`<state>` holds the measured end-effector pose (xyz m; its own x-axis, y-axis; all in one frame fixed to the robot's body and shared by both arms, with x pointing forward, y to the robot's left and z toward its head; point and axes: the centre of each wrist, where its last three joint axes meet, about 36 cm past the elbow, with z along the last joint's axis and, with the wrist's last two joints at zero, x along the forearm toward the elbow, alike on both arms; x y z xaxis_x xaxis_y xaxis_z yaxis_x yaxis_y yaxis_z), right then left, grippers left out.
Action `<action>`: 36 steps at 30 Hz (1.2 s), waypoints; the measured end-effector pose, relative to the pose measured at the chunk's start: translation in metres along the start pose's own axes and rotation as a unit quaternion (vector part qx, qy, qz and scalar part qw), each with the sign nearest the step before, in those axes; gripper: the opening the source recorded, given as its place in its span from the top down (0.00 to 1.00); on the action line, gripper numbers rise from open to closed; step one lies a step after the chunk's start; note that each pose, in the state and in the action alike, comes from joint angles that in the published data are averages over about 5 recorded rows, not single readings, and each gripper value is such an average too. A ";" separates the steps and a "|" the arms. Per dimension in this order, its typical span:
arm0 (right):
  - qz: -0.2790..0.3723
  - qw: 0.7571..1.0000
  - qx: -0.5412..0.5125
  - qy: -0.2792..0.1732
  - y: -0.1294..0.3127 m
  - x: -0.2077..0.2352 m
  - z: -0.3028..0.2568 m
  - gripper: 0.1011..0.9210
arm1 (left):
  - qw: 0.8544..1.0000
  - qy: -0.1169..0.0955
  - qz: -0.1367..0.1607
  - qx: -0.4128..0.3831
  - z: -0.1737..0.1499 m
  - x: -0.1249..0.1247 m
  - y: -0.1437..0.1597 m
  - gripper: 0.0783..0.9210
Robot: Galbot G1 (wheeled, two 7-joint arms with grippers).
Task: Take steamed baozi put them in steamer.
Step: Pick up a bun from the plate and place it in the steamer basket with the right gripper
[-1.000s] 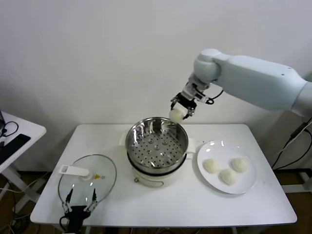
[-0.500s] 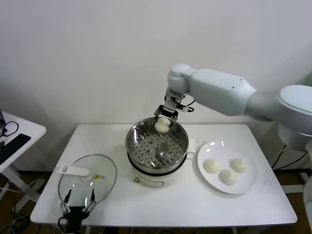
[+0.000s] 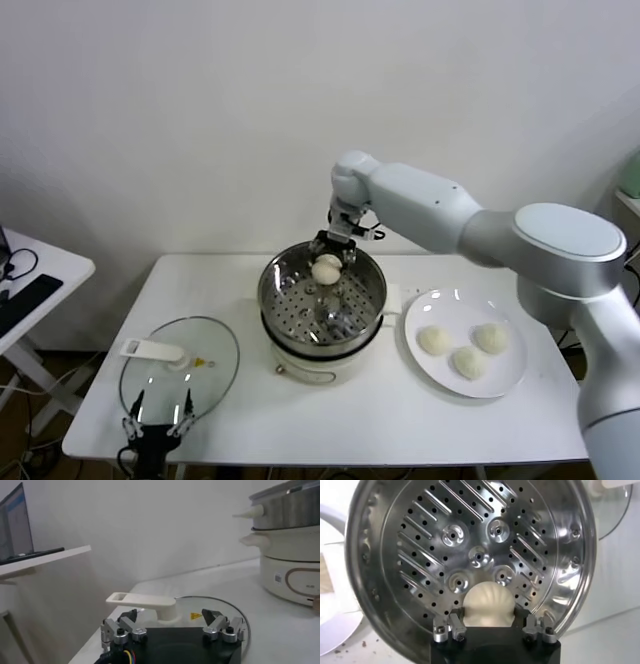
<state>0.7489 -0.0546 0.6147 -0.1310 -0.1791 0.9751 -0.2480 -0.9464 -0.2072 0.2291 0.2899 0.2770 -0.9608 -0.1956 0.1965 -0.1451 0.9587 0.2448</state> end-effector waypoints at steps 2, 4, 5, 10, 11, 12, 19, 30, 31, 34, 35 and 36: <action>0.000 1.000 0.001 0.000 -0.002 -0.001 0.002 0.31 | 1.000 0.000 0.000 0.000 0.000 0.000 0.000 0.12; 0.001 1.000 0.001 -0.001 -0.003 -0.003 0.005 0.31 | 1.000 0.000 -0.001 -0.001 0.001 0.000 0.000 0.12; 0.001 1.000 0.001 -0.001 -0.003 -0.003 0.006 0.31 | 1.000 0.000 -0.001 -0.001 0.001 0.000 0.000 0.12; -0.001 1.000 0.000 -0.006 -0.006 -0.007 0.010 0.31 | 1.000 0.001 -0.001 0.000 0.003 0.000 0.000 0.12; -0.002 1.000 0.001 -0.007 -0.006 -0.008 0.010 0.30 | 1.000 0.001 -0.001 0.000 0.003 0.000 0.000 0.12; -0.003 1.000 0.001 -0.008 -0.007 -0.009 0.011 0.30 | 1.000 0.001 -0.001 0.000 0.003 0.000 0.000 0.12; -0.009 1.000 0.001 -0.015 -0.004 -0.015 0.013 0.29 | 1.000 0.001 -0.001 0.000 0.004 -0.001 0.000 0.12; 0.000 1.000 -0.002 -0.026 -0.003 -0.009 0.017 0.12 | 1.000 0.001 -0.002 0.000 0.005 -0.001 0.000 0.12; 0.001 1.000 -0.004 -0.026 -0.002 -0.006 0.018 0.12 | 1.000 0.001 -0.002 0.000 0.005 -0.001 0.000 0.12; 0.003 1.000 -0.012 -0.029 0.001 0.005 0.022 0.12 | 1.000 0.001 -0.002 0.000 0.004 -0.001 -0.001 0.12; 0.004 0.999 -0.016 -0.029 0.003 0.009 0.023 0.12 | 1.000 0.001 -0.002 0.000 0.004 -0.001 -0.001 0.12; 0.004 0.999 -0.021 -0.030 0.005 0.014 0.025 0.12 | 1.000 0.001 -0.002 0.000 0.004 -0.001 -0.001 0.12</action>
<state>0.7694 -0.0689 0.6296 -0.0767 -0.2037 0.9760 -0.2878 -0.9327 -0.2173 0.2287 0.2902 0.2725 -0.9599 -0.1990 0.1977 -0.1480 0.9580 0.2455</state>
